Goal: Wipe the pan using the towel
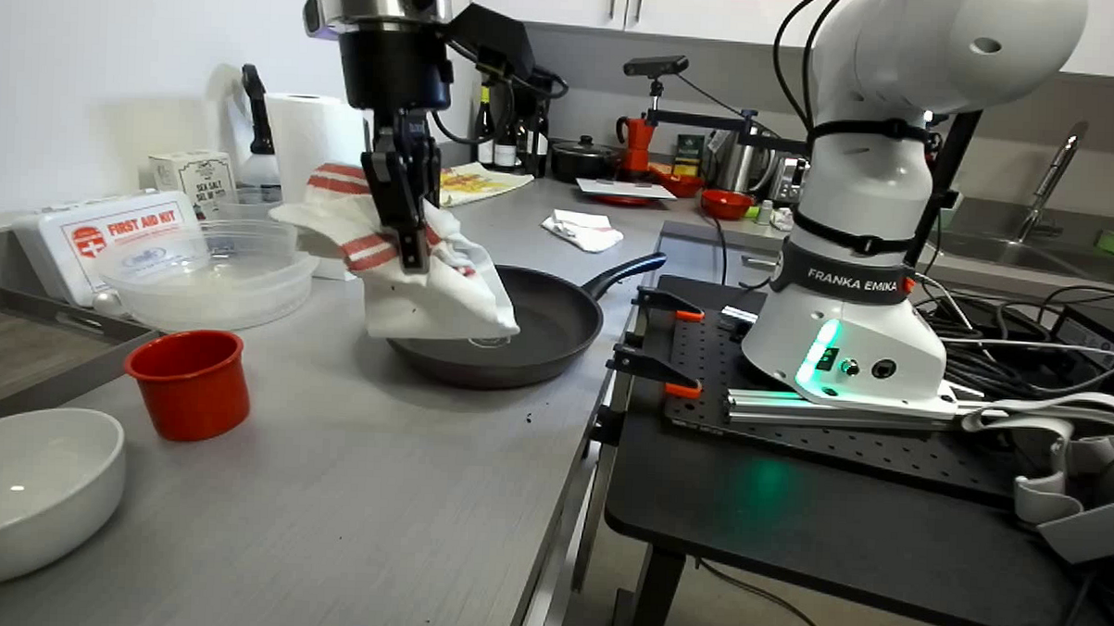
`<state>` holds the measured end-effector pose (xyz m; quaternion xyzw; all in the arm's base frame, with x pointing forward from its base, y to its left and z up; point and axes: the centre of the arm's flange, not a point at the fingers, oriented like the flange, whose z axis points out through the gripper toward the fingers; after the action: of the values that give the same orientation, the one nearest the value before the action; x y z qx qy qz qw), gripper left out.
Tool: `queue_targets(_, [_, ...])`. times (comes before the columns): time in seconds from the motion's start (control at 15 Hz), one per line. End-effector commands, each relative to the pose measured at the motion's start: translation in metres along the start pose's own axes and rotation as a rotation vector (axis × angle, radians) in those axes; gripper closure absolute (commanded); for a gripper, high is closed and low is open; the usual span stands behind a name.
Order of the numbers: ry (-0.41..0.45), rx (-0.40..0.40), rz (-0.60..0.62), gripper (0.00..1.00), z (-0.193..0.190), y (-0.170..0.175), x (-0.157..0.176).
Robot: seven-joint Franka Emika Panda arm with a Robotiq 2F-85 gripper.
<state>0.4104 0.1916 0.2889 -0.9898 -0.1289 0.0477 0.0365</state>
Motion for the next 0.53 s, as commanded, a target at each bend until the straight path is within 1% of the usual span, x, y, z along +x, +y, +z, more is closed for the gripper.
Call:
queue_targets(0.0, [0.006, 0.047, 0.006, 0.94, -0.026, 0.045, -0.006])
queue_targets(0.2, [0.006, 0.075, 0.020, 0.94, -0.032, 0.079, -0.005])
queue_targets(0.47, [0.009, 0.095, 0.051, 0.94, -0.028, 0.114, -0.008])
